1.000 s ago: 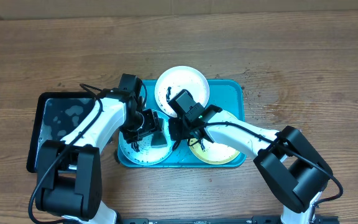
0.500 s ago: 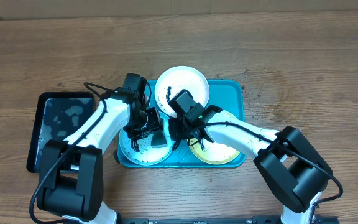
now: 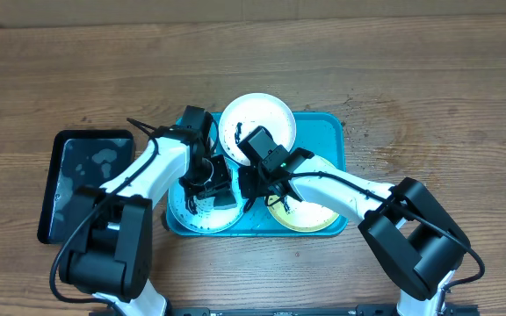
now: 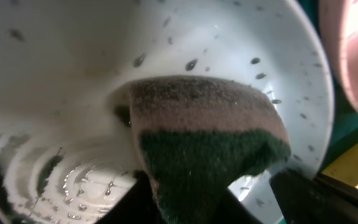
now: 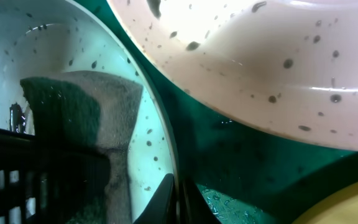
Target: Clean dirty plates on tray and stack at the side
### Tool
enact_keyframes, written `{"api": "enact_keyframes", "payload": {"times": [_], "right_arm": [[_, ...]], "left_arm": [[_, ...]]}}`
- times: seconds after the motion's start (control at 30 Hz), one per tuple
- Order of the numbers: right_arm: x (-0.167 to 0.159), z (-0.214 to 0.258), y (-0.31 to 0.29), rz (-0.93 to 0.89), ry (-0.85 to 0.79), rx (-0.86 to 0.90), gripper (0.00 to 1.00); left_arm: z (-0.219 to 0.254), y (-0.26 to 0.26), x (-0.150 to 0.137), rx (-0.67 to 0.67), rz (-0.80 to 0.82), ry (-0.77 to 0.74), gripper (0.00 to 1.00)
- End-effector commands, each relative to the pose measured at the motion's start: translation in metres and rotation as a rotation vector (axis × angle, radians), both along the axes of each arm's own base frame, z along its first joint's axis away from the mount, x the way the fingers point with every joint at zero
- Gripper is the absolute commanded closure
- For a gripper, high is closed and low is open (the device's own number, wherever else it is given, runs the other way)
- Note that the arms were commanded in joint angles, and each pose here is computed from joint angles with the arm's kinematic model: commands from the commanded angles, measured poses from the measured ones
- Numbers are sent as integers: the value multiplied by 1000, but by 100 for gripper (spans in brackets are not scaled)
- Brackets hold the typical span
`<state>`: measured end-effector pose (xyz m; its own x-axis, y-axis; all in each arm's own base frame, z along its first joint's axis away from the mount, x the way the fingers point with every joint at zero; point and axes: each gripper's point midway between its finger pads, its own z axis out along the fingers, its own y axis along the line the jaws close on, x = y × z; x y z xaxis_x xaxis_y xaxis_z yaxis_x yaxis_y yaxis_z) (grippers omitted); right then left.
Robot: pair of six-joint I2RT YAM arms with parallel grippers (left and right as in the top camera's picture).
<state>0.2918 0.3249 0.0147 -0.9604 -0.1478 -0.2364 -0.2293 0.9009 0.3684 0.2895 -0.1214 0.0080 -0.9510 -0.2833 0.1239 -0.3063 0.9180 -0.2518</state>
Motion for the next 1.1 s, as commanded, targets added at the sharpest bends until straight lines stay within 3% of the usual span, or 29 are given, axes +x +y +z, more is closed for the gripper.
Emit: {"api": "enact_keyframes", "payload": {"times": [0.0, 0.13, 0.77, 0.9, 1.07], "right_arm": [[-1, -1, 0, 2, -2, 1, 96], [-1, -1, 0, 2, -2, 1, 96], [2, -1, -2, 1, -4, 0, 96], [2, -1, -2, 1, -4, 0, 96], [2, -1, -2, 1, -4, 0, 96]], "left_arm": [[-13, 6, -10, 40, 5, 46, 78], [-15, 17, -9, 107, 4, 36, 95], [9, 92, -14, 368, 87, 128, 96], [16, 91, -14, 358, 85, 139, 96], [25, 66, -7, 206, 10, 126, 96]]}}
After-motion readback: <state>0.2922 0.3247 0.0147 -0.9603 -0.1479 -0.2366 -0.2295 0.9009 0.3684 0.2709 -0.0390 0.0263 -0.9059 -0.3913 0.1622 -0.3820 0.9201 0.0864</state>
